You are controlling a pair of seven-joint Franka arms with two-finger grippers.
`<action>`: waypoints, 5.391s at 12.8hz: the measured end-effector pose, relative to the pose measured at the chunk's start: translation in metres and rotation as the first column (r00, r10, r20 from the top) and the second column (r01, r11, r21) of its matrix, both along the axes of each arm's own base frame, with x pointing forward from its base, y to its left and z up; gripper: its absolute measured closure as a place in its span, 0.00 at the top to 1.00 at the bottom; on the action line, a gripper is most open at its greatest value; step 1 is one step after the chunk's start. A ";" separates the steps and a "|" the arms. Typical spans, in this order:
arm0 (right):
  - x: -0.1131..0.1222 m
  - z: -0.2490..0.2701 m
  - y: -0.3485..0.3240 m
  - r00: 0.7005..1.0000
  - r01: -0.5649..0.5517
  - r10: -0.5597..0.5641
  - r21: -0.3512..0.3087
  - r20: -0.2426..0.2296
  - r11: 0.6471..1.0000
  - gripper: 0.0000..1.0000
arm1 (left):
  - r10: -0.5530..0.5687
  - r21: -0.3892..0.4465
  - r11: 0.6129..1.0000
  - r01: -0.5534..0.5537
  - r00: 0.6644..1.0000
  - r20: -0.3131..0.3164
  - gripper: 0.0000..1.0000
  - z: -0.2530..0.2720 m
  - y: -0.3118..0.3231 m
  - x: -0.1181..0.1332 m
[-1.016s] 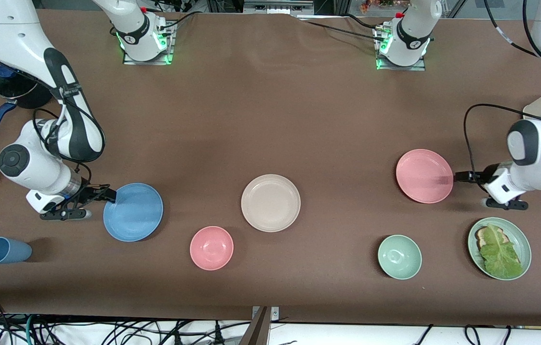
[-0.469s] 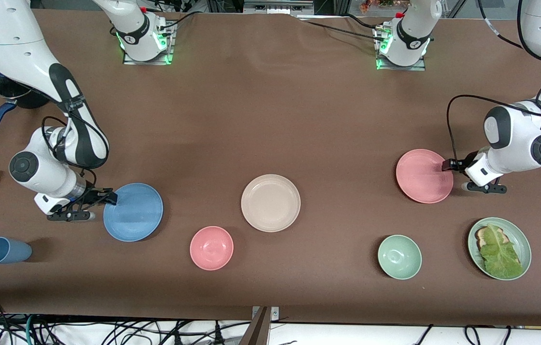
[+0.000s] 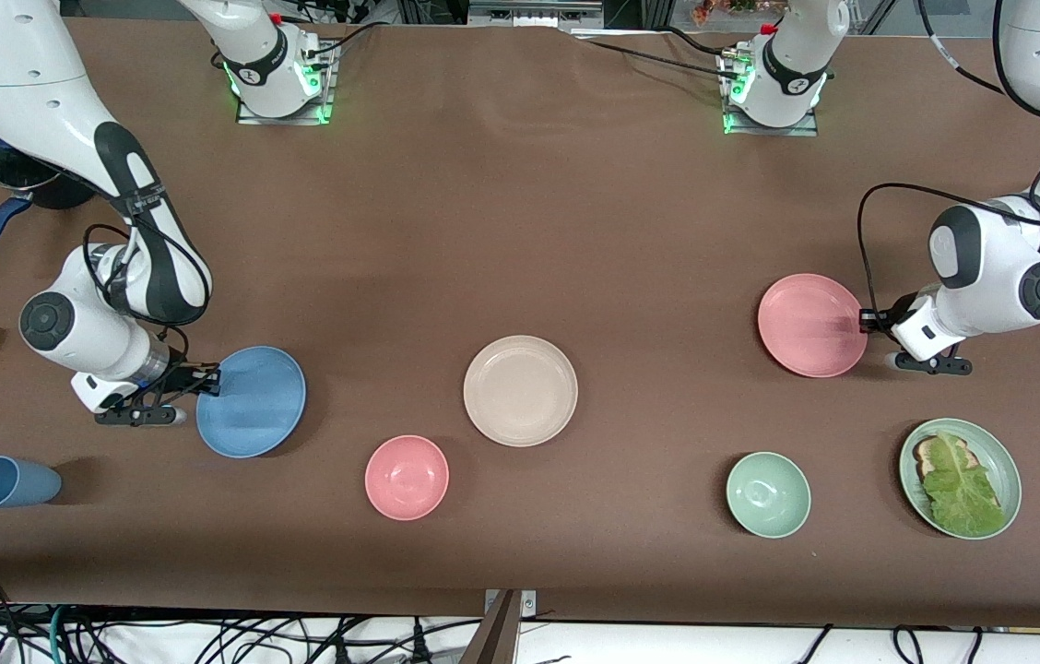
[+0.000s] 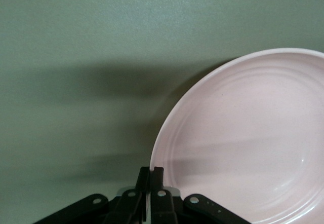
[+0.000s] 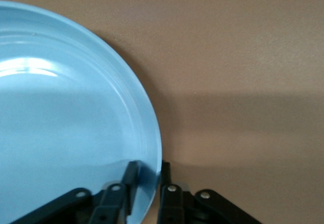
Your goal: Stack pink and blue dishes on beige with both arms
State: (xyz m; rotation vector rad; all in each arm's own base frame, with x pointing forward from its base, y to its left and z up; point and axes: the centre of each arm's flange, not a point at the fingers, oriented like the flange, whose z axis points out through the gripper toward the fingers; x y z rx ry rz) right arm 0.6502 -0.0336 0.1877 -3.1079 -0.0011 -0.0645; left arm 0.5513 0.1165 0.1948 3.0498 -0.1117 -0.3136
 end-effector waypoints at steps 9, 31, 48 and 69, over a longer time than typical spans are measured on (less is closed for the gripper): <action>0.011 0.023 0.002 0.999 0.004 -0.003 0.018 -0.046 1.000 0.07 | 0.042 -0.009 0.999 -0.043 0.995 -0.086 0.04 0.027 -0.026 0.017; 0.059 0.224 0.021 0.991 -0.057 0.062 0.040 -0.121 0.998 0.04 | 0.357 -0.106 0.926 -0.361 0.932 -0.059 0.04 0.063 -0.469 0.061; 0.057 0.227 0.095 0.992 -0.020 0.025 0.039 -0.126 0.999 0.04 | 0.552 -0.030 0.834 -0.551 0.834 0.007 1.00 0.088 -0.418 0.117; -0.014 0.071 0.436 0.943 0.331 -0.329 0.047 -0.044 0.942 0.04 | 0.111 0.090 0.990 -0.107 0.993 -0.043 1.00 0.265 -0.109 0.083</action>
